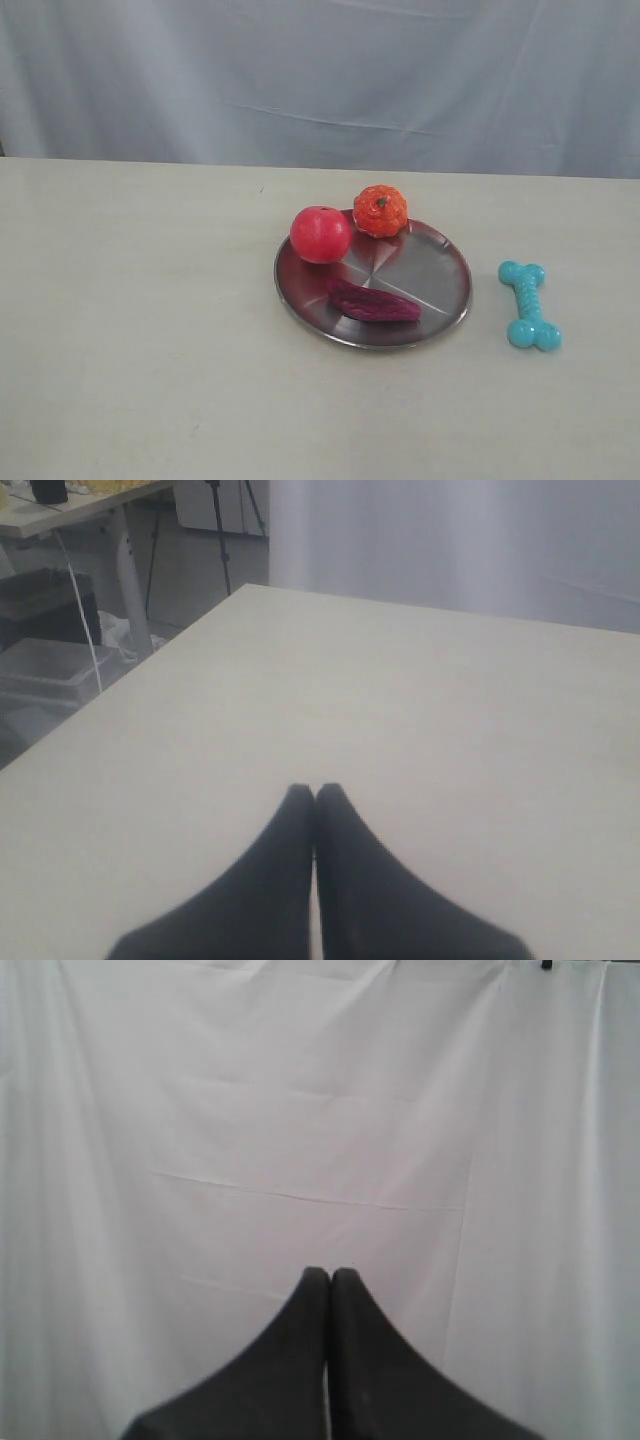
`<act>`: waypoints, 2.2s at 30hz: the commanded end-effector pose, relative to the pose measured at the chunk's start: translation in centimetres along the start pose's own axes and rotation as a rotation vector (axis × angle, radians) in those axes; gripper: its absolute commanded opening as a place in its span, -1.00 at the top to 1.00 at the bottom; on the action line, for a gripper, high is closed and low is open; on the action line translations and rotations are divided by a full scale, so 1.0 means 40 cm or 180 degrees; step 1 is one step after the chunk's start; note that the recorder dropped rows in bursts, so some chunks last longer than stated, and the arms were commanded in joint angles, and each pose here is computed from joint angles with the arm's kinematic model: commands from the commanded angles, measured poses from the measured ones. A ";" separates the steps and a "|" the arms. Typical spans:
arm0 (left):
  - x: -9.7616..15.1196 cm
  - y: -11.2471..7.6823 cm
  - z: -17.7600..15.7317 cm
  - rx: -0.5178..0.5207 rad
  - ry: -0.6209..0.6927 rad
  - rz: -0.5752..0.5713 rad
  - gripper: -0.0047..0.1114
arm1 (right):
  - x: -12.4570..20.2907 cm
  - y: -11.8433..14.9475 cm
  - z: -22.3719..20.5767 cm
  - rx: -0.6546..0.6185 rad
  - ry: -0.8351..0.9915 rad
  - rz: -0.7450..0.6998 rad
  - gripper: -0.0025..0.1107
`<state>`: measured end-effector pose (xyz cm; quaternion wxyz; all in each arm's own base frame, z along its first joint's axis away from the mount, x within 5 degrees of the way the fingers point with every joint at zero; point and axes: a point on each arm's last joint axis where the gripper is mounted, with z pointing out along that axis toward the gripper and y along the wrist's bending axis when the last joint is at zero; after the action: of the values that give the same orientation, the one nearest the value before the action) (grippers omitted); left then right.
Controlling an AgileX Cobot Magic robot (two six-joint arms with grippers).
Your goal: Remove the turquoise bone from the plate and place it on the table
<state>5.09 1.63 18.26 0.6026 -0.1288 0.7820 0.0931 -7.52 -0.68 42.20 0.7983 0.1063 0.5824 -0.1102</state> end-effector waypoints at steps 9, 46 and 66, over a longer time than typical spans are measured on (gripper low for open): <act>0.001 0.000 0.000 -0.0006 -0.0013 -0.0018 0.92 | 0.080 0.031 0.032 0.0476 -0.0219 -0.0207 0.96; 0.001 0.000 0.000 -0.0006 -0.0013 -0.0018 0.92 | 0.634 0.033 0.130 0.0233 0.1274 0.0000 0.96; 0.001 0.000 0.000 -0.0006 -0.0013 -0.0018 0.92 | 0.641 0.050 0.128 -0.0016 0.1373 -0.0084 0.96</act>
<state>5.09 1.63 18.26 0.6026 -0.1288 0.7820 0.0931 5.35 -1.65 19.46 0.6526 0.1067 0.7432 -0.1019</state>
